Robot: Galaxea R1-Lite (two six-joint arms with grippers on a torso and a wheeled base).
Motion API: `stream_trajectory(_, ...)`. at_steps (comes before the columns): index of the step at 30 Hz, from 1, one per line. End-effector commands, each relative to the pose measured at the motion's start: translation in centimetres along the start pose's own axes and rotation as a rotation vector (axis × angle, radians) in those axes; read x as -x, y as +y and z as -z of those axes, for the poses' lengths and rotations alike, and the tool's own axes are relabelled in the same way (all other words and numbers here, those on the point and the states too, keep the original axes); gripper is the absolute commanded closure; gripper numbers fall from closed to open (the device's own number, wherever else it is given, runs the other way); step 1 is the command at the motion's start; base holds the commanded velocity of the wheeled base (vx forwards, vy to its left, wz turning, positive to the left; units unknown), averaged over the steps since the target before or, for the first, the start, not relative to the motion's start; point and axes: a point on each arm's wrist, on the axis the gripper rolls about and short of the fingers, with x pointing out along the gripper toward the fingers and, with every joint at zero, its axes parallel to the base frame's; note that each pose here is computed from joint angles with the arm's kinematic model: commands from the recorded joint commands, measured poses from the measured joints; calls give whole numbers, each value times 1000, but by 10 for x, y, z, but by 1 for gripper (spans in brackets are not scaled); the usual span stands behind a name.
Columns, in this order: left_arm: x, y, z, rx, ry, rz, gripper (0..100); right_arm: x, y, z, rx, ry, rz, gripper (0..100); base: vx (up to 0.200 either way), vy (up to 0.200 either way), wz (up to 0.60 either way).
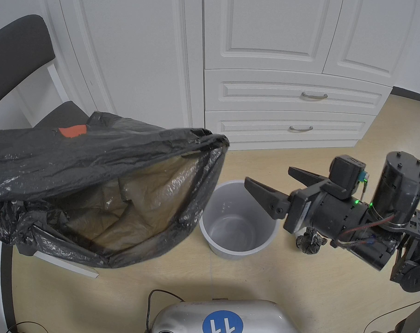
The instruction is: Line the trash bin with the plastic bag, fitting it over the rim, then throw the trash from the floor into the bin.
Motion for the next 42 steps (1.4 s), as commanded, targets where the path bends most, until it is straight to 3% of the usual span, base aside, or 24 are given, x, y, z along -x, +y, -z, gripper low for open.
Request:
stream_trajectory(1,7,-8,-1,-12,-19,43,100,-26,7,5,2,11,0,0,0,0,0)
stream_trajectory(7,7,-9,-3,-12,-20,52,100,-46,10,14,12,52,10,0,0,0,0)
stream_trajectory(18,6,-10,-4,-7,-17,76,100,-48,9,10,8,39,11,0,0,0,0)
stream_trajectory(24,4,-10,-3,1,-9,99,100,-36,17,10,27,123,-21,0,0,0,0)
stream_trajectory(28,4,-10,-3,2,-8,100,100,-19,27,6,41,194,-86,0,0,0,0)
stream_trajectory(42,5,-11,-4,-4,-14,112,100,-18,31,8,14,225,-104,0,0,0,0)
